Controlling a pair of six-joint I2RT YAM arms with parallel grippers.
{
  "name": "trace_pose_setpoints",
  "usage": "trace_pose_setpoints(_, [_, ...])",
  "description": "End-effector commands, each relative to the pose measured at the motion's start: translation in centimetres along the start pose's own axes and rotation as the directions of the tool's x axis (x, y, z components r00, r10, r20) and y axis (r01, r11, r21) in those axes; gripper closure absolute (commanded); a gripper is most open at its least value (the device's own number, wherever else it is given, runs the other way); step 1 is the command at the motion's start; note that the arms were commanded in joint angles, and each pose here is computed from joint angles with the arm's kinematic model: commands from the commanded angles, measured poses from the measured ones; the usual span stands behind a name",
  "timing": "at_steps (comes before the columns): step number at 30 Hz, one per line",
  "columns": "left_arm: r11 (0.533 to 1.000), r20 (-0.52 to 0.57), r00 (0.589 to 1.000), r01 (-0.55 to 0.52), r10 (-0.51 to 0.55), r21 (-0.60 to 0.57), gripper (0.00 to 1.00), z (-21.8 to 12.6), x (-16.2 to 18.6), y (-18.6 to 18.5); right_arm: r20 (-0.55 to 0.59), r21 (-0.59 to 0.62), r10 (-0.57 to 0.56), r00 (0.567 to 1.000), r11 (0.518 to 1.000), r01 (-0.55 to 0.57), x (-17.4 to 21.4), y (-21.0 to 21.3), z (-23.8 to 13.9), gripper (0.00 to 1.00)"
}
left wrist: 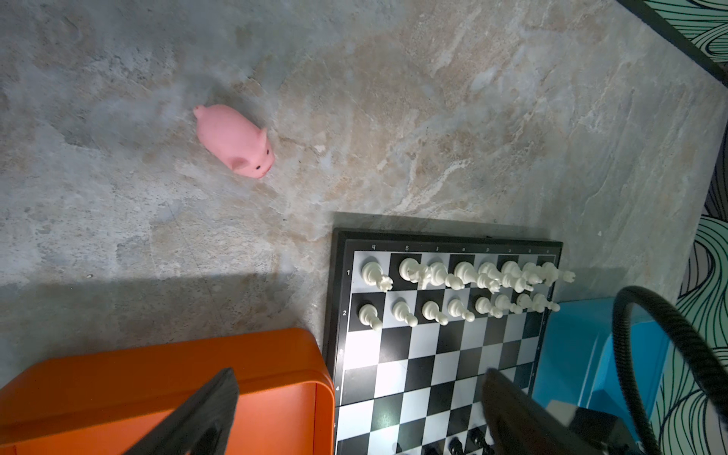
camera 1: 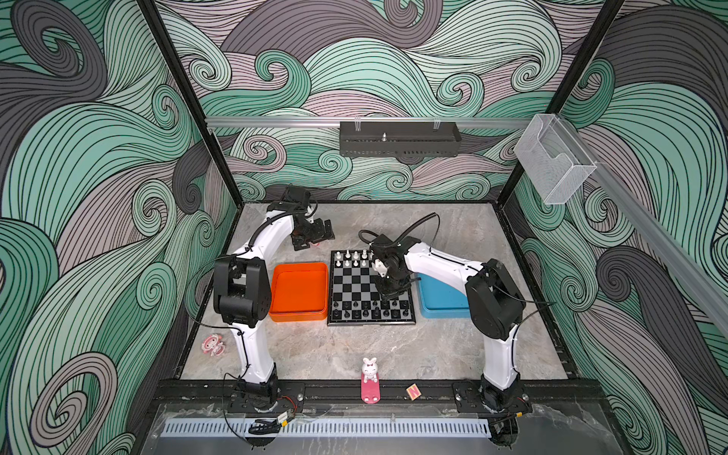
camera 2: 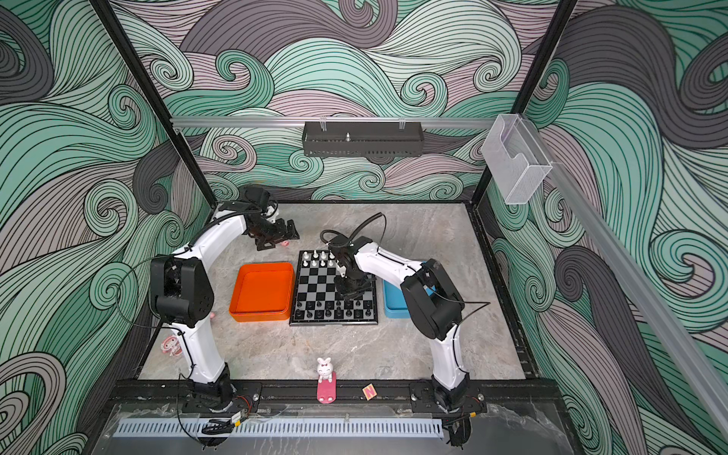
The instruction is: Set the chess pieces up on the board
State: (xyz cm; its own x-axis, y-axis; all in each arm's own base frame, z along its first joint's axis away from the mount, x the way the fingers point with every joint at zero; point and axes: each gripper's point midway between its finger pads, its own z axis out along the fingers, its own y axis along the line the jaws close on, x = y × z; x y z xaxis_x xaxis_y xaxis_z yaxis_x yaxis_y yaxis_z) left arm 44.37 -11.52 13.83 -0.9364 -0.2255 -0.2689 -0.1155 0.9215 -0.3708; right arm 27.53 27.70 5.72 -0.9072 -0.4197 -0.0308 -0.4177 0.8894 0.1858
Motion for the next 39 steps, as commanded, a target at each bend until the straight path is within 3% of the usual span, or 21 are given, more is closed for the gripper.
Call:
trace_pose_setpoints(1, [1.000, 0.039, 0.999, -0.006, 0.007, -0.025, 0.01, -1.7, -0.4, 0.4, 0.054, 0.022, 0.006, 0.999, 1.000, -0.007, -0.5, -1.4, -2.4, 0.74])
trace_pose_setpoints(6, [0.998, 0.080, 0.997, -0.005, 0.011, -0.069, 0.01, -2.7, -0.9, 1.1, 0.135, 0.033, 0.046, 0.990, 0.998, -0.050, -1.5, -4.0, -5.3, 0.70])
trace_pose_setpoints(10, [0.983, 0.113, 0.993, 0.007, 0.014, -0.181, 0.01, -3.9, -1.5, 3.0, 0.209, 0.033, 0.111, 0.972, 0.992, -0.121, -2.4, -7.4, -8.0, 0.63])
trace_pose_setpoints(12, [0.975, 0.124, 0.992, 0.007, 0.022, -0.223, 0.01, -4.9, -1.9, 4.2, 0.260, 0.020, 0.161, 0.952, 0.985, -0.172, -3.0, -9.6, -9.5, 0.54])
trace_pose_setpoints(15, [0.971, 0.183, 0.983, 0.011, 0.034, -0.240, 0.01, -6.7, -3.0, 5.6, 0.343, -0.003, 0.226, 0.912, 0.971, -0.240, -4.0, -12.7, -12.1, 0.29])
trace_pose_setpoints(18, [0.990, 0.298, 0.954, 0.009, 0.034, -0.142, 0.01, -9.0, -4.5, 5.9, 0.430, -0.042, 0.294, 0.854, 0.951, -0.306, -4.5, -15.7, -14.8, 0.11])
trace_pose_setpoints(21, [1.000, 0.464, 0.886, 0.019, -0.011, -0.013, 0.01, -11.9, -6.2, 6.6, 0.504, -0.067, 0.337, 0.795, 0.933, -0.353, -4.4, -18.0, -16.9, 0.01])
trace_pose_setpoints(24, [0.999, 0.617, 0.786, 0.002, -0.028, 0.043, 0.01, -14.6, -7.1, 7.4, 0.562, -0.092, 0.381, 0.734, 0.911, -0.402, -3.6, -19.6, -18.0, 0.00])
trace_pose_setpoints(29, [0.999, 0.829, 0.558, -0.004, 0.045, -0.052, 0.01, -18.0, -6.3, 9.2, 0.629, -0.129, 0.453, 0.632, 0.862, -0.489, -1.4, -22.5, -18.3, 0.00])
trace_pose_setpoints(32, [0.991, 0.874, 0.473, 0.012, 0.112, -0.134, 0.01, -18.4, -5.0, 10.7, 0.647, -0.150, 0.490, 0.585, 0.833, -0.532, -0.3, -24.1, -18.5, 0.01])
trace_pose_setpoints(35, [0.980, 0.851, 0.491, -0.025, 0.186, -0.200, 0.01, -17.0, -3.5, 11.3, 0.655, -0.156, 0.502, 0.564, 0.821, -0.549, 0.2, -24.9, -18.6, 0.00])
trace_pose_setpoints(39, [0.967, 0.784, 0.572, -0.076, 0.241, -0.242, 0.01, -13.7, -1.6, 12.2, 0.685, -0.143, 0.483, 0.545, 0.823, -0.550, 0.4, -25.3, -18.8, 0.01])
